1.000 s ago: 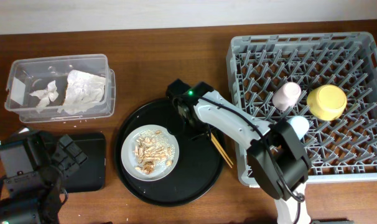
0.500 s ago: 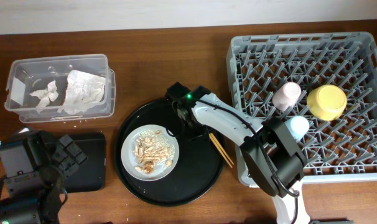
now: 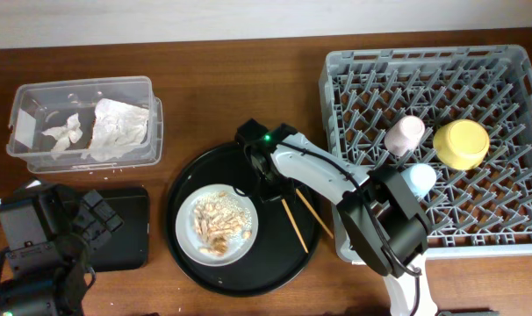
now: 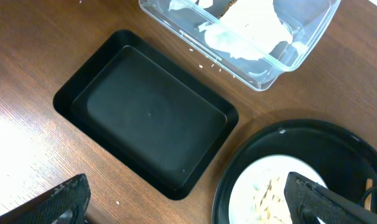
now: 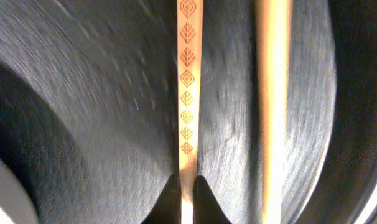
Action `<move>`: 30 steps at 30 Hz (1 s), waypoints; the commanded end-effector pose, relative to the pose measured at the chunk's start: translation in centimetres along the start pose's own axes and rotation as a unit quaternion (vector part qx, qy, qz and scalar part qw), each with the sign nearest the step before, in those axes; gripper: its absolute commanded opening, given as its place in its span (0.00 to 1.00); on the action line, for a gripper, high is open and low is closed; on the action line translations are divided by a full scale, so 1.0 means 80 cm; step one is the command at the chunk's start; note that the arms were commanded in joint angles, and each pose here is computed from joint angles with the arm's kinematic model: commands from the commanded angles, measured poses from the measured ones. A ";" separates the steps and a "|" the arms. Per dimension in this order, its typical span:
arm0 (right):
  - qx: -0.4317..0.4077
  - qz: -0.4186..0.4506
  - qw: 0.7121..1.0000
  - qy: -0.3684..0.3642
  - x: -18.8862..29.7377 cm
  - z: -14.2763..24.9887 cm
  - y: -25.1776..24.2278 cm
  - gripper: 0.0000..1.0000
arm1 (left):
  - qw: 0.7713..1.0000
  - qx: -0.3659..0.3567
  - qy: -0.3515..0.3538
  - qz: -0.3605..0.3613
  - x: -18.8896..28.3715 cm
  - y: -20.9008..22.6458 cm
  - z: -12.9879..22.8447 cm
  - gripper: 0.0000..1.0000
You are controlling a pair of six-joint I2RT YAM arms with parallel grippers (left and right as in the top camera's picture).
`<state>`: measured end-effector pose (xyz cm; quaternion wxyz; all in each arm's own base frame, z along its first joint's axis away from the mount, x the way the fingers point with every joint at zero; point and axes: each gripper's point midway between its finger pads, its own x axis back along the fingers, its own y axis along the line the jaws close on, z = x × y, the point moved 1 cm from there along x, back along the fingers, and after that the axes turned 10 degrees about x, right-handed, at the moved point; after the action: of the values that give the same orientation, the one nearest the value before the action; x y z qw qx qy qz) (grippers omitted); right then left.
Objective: Sort waste into correct bins and load items into the dishwasher rack
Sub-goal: 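Carry the chopstick into the rack's left side and release, then return the right gripper to the tray and grasp the second chopstick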
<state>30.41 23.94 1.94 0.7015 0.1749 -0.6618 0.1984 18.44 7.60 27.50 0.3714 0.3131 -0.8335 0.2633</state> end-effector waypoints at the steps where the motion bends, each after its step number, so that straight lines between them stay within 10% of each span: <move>1: 0.000 -0.014 0.999 -0.033 0.056 -0.023 0.005 0.04 | 1.000 0.009 -0.003 0.001 0.002 0.001 -0.001 0.99; 8: -0.071 0.055 0.984 -0.151 0.232 -0.040 -0.137 0.04 | 1.000 0.009 -0.003 0.001 0.002 0.001 -0.001 0.99; 13: -0.168 0.062 0.972 -0.155 0.232 -0.014 -0.266 0.04 | 1.000 0.009 -0.003 0.000 0.002 0.001 -0.001 0.99; 19: -0.156 -0.003 0.968 -0.199 0.227 -0.033 -0.276 0.05 | 1.000 0.009 -0.003 0.001 0.002 0.001 -0.001 0.99; 21: -0.157 -0.003 0.967 -0.201 0.219 -0.038 -0.277 0.54 | 1.000 0.009 -0.003 0.001 0.002 0.001 -0.001 0.99; 23: -0.158 -0.004 0.968 -0.197 0.214 -0.037 -0.277 0.74 | 1.000 0.009 -0.003 0.001 0.002 0.001 -0.001 0.99; 30: -0.138 -0.099 0.969 -0.181 0.214 -0.034 -0.226 0.82 | 1.000 0.009 -0.003 0.001 0.002 0.001 -0.001 0.99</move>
<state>43.73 8.04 18.87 0.5996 0.1260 -0.7898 0.0283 18.44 7.61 27.50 0.3714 0.3132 -0.8335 0.2633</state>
